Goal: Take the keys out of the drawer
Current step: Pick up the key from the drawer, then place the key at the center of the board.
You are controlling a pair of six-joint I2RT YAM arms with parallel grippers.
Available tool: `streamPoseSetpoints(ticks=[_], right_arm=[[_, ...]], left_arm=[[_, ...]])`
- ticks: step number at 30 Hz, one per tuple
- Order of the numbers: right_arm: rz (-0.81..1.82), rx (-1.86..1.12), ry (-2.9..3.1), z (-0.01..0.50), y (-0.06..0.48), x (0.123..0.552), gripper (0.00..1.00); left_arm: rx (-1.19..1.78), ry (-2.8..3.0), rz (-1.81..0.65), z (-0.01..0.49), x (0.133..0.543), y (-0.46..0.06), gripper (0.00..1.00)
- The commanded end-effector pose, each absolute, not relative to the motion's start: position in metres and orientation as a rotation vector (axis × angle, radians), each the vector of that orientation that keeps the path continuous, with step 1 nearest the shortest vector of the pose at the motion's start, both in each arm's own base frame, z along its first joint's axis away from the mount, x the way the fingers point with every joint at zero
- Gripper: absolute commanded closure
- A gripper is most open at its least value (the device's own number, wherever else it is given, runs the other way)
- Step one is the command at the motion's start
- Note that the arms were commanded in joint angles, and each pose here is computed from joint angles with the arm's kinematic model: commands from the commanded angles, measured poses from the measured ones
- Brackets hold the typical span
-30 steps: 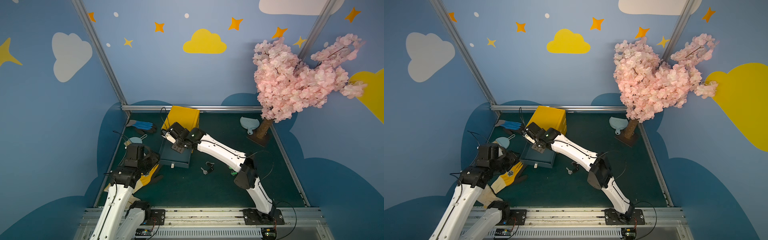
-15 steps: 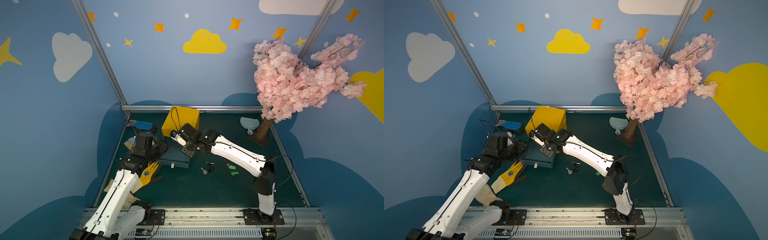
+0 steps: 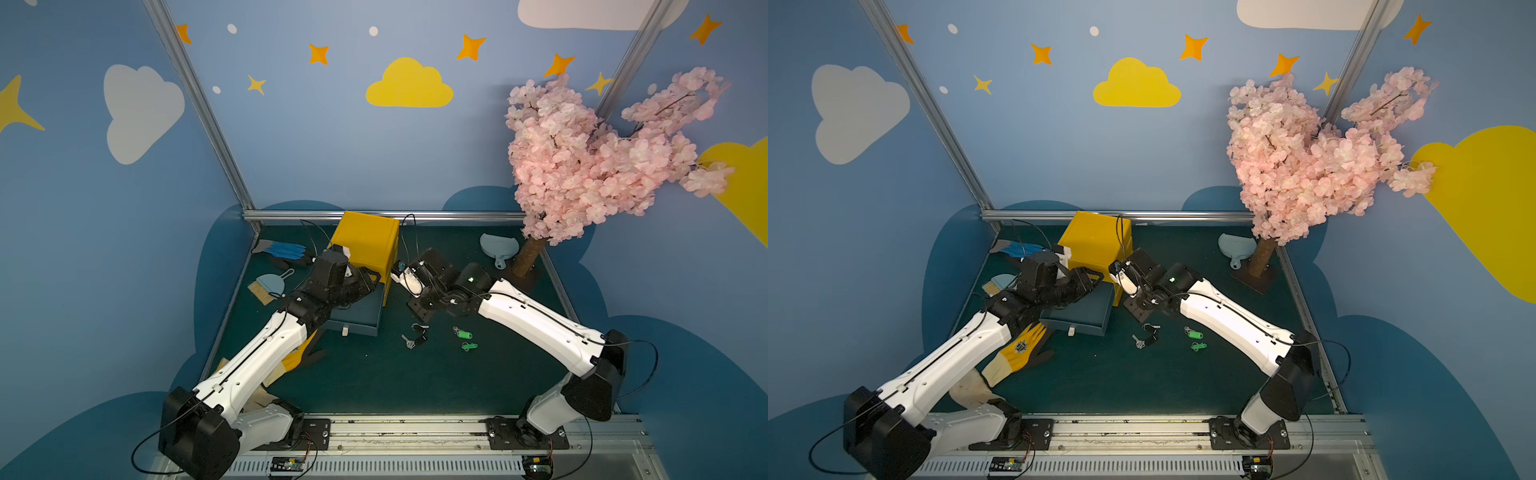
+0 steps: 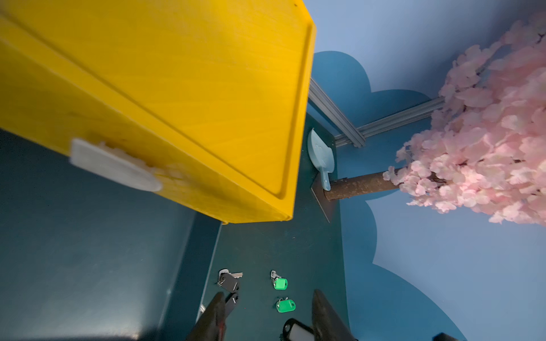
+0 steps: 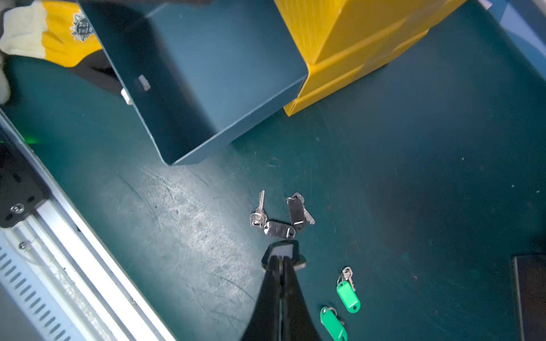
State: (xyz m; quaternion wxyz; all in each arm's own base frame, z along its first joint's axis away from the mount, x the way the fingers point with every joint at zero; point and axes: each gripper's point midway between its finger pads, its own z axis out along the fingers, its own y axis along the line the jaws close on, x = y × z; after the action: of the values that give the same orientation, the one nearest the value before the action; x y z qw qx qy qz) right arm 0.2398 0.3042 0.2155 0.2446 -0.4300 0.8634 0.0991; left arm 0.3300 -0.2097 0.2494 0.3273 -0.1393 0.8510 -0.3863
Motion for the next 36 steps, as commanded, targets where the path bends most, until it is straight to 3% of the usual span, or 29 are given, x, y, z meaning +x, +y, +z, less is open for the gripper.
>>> streamPoseSetpoints(ticks=[1,7,17,20,24,36], right_arm=[[0.338,-1.126,2.409,0.210,0.292,0.230,1.00],[0.335,-1.022,2.495,0.173,0.272,0.235,1.00],[0.375,-0.942,2.680,0.117,0.275,0.247,1.00],[0.360,-0.931,2.720,0.110,0.275,0.247,0.93],[0.383,-0.924,2.714,0.125,0.280,0.249,0.77],[0.602,-0.864,2.583,0.245,0.338,0.285,0.79]], left_arm=[[-0.255,2.156,-1.098,0.272,0.336,-0.229,0.52],[-0.067,2.174,-1.185,0.275,0.327,-0.257,0.52],[-0.044,2.231,-1.171,0.266,0.317,-0.261,0.51],[-0.070,2.247,-1.142,0.261,0.313,-0.255,0.51],[-0.109,2.233,-1.097,0.265,0.309,-0.243,0.51],[-0.278,2.353,-0.738,0.232,0.237,-0.150,0.57]])
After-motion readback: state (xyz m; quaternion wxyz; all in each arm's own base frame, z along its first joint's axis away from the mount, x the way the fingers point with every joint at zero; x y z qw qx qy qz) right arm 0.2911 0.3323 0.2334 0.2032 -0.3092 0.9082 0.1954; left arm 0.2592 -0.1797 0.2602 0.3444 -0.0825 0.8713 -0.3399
